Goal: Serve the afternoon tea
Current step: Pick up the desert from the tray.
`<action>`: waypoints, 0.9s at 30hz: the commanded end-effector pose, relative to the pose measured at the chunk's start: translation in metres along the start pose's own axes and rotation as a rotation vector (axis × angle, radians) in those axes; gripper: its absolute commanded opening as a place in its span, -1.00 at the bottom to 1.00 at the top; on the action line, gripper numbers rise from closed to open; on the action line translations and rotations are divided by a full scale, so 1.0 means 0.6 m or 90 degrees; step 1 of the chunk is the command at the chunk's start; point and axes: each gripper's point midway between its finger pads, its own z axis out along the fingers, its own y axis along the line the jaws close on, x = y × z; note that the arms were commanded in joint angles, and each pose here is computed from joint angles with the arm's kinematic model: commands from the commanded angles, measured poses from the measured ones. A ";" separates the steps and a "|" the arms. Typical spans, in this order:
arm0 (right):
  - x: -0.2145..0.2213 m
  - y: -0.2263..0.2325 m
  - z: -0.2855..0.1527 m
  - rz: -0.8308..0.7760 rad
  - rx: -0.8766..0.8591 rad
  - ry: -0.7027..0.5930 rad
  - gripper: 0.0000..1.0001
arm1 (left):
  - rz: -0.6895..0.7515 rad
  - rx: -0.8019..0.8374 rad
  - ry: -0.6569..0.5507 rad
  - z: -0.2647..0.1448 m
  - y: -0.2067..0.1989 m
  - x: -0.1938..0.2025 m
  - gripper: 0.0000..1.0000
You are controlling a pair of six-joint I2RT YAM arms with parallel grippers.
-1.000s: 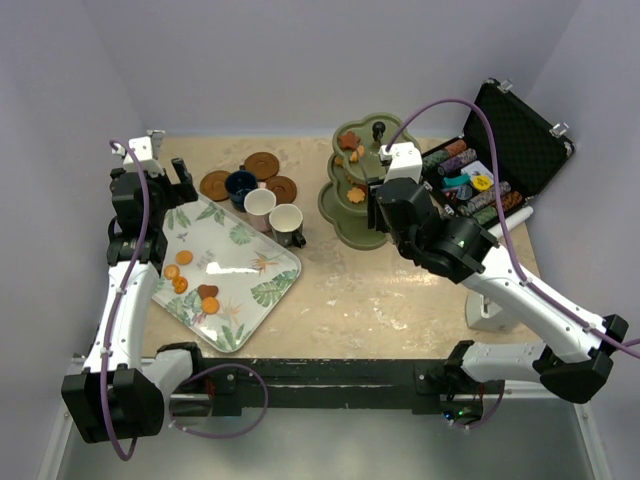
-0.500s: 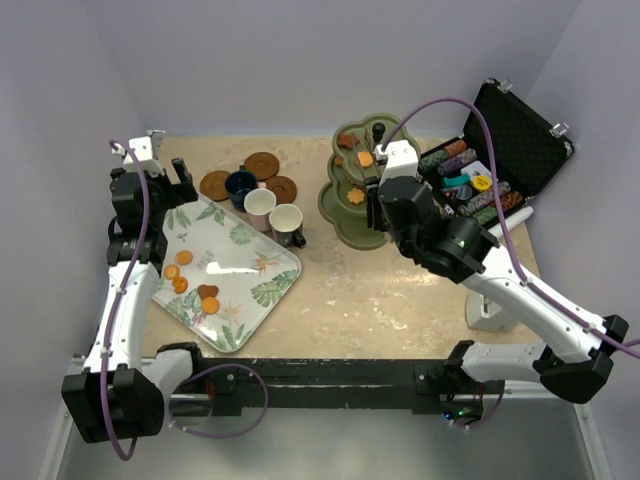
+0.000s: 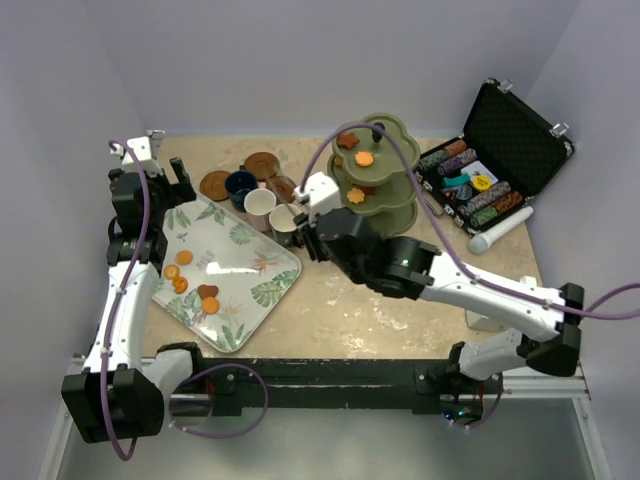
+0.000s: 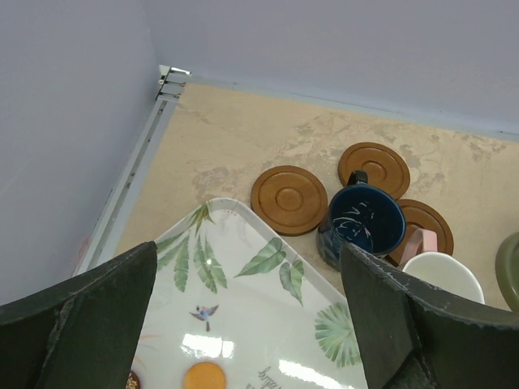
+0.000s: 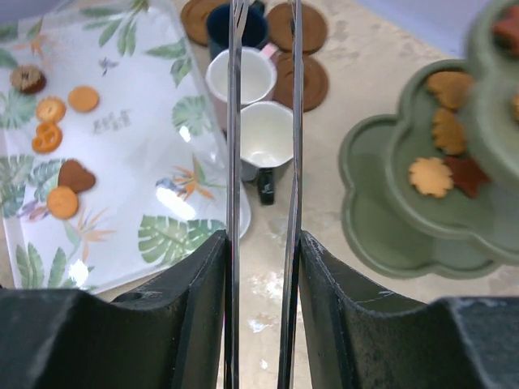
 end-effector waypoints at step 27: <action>0.264 0.379 0.014 0.027 -0.252 0.144 0.04 | -0.011 0.022 -0.010 0.015 -0.014 -0.003 0.98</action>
